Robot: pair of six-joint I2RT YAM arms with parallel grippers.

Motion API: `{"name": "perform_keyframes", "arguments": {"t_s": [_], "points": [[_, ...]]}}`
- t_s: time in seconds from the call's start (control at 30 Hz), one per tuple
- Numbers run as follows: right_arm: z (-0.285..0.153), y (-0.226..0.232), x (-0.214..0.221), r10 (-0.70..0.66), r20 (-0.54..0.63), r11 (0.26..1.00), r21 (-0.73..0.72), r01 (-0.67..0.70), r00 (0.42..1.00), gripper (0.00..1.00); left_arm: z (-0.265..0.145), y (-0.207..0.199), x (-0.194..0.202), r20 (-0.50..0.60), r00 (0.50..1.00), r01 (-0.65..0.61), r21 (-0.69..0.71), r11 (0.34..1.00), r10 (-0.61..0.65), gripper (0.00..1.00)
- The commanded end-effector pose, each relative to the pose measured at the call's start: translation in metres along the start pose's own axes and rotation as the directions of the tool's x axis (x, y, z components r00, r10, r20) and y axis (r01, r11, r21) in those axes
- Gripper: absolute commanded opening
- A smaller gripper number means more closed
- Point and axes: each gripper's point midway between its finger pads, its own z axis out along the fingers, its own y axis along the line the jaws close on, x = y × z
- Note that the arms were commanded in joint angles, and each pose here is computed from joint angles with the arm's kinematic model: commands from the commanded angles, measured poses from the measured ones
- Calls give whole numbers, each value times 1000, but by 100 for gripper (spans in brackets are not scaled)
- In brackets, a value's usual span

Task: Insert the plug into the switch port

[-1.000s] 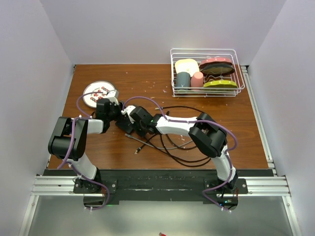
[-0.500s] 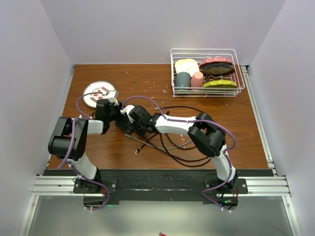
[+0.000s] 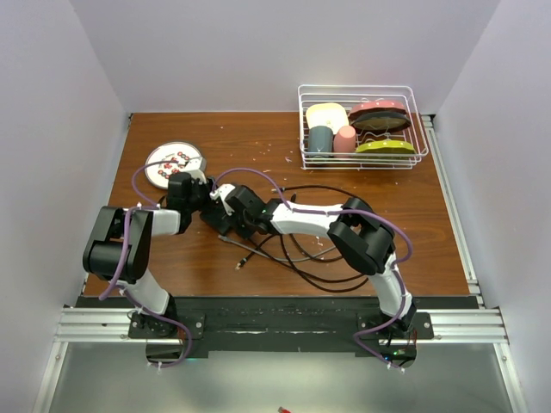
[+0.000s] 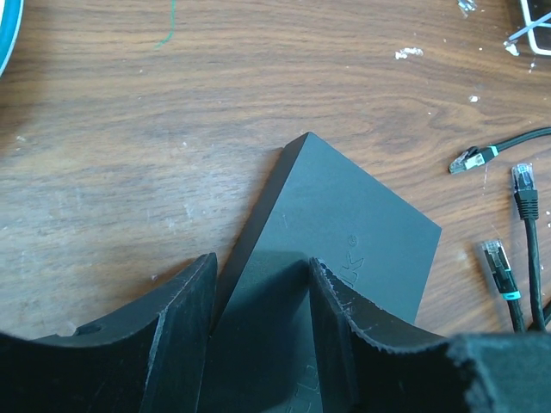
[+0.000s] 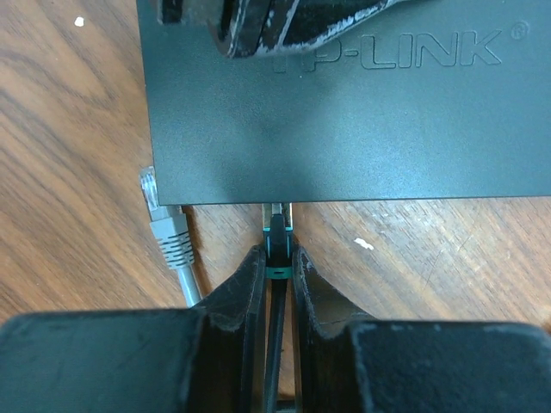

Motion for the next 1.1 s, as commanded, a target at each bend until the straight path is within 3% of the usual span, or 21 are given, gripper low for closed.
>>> {"name": "perform_keyframes", "arguments": {"t_s": [0.0, 0.13, 0.27, 0.47, 0.6, 0.73, 0.87, 1.07], "points": [[-13, 12, -73, 54, 260, 997, -63, -39, 964, 1, -13, -19, 31, -157, 987, 45, 26, 999, -40, 45], [-18, 15, -62, 71, 232, 995, -86, -53, 970, 9, -12, -12, 8, -116, 993, 8, -35, 999, -12, 61], [-24, 12, -57, 80, 228, 995, -71, -66, 970, 30, -11, -9, -14, -87, 996, -13, -76, 997, 7, 78], [-45, 4, -52, 80, 223, 997, -35, -74, 972, 53, -27, -6, -48, 3, 1000, -29, -150, 988, 30, 97], [-68, -1, -64, 76, 256, 997, -14, -75, 964, 81, -52, -29, -83, 107, 992, -62, -101, 993, 73, 100], [-97, -5, -80, 83, 316, 996, -6, -85, 945, 94, -77, -50, -103, 194, 976, -91, -39, 995, 96, 100], [-122, -10, -86, 96, 358, 994, 12, -107, 929, 99, -99, -63, -111, 282, 954, -104, 3, 995, 99, 100], [-147, -46, -78, 174, 425, 965, 105, -239, 888, 98, -107, -67, -113, 294, 949, -118, 10, 993, 109, 100]]}}
